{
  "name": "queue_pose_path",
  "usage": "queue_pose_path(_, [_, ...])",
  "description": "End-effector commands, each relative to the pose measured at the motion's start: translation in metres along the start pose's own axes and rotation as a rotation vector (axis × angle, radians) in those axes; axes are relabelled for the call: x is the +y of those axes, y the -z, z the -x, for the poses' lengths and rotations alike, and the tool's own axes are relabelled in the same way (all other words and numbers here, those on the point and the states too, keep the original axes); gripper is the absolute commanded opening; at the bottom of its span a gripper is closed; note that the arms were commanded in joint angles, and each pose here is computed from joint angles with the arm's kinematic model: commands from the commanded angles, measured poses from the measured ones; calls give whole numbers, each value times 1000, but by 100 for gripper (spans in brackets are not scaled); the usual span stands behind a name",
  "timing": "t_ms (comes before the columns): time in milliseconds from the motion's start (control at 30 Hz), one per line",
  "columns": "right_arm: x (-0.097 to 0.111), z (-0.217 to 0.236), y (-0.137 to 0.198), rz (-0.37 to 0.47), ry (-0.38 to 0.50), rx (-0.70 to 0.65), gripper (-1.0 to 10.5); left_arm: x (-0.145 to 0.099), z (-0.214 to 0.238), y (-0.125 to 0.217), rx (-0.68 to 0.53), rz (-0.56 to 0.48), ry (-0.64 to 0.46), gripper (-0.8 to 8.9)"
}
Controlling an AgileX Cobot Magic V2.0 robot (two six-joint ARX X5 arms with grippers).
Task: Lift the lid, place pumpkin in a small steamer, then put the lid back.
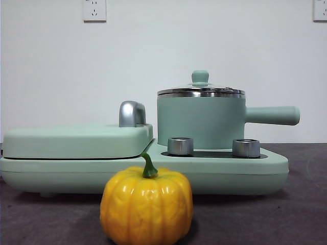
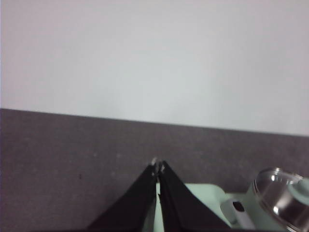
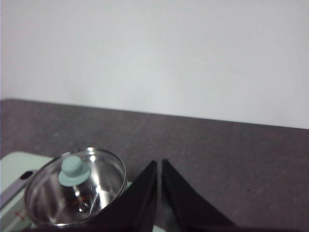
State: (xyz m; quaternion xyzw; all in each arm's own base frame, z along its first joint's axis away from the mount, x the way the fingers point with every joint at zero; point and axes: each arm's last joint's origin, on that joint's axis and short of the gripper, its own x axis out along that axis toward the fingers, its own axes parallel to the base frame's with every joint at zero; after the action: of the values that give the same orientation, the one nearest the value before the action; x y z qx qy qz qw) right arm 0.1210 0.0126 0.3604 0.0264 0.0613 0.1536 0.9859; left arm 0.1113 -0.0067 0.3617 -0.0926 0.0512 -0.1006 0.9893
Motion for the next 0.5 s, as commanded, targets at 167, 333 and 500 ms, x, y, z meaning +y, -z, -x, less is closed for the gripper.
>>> queue_pose_path(167, [-4, -30, -6, 33, -97, 81, 14, 0, -23, -9, 61, -103, 64, 10])
queue_pose_path(333, [-2, -50, -1, 51, -150, 140, 14, -2, -39, -7, 129, -154, 92, 10])
queue_pose_path(500, [3, -64, 6, 84, -195, 186, 14, -6, -54, -5, 199, -217, 137, 9])
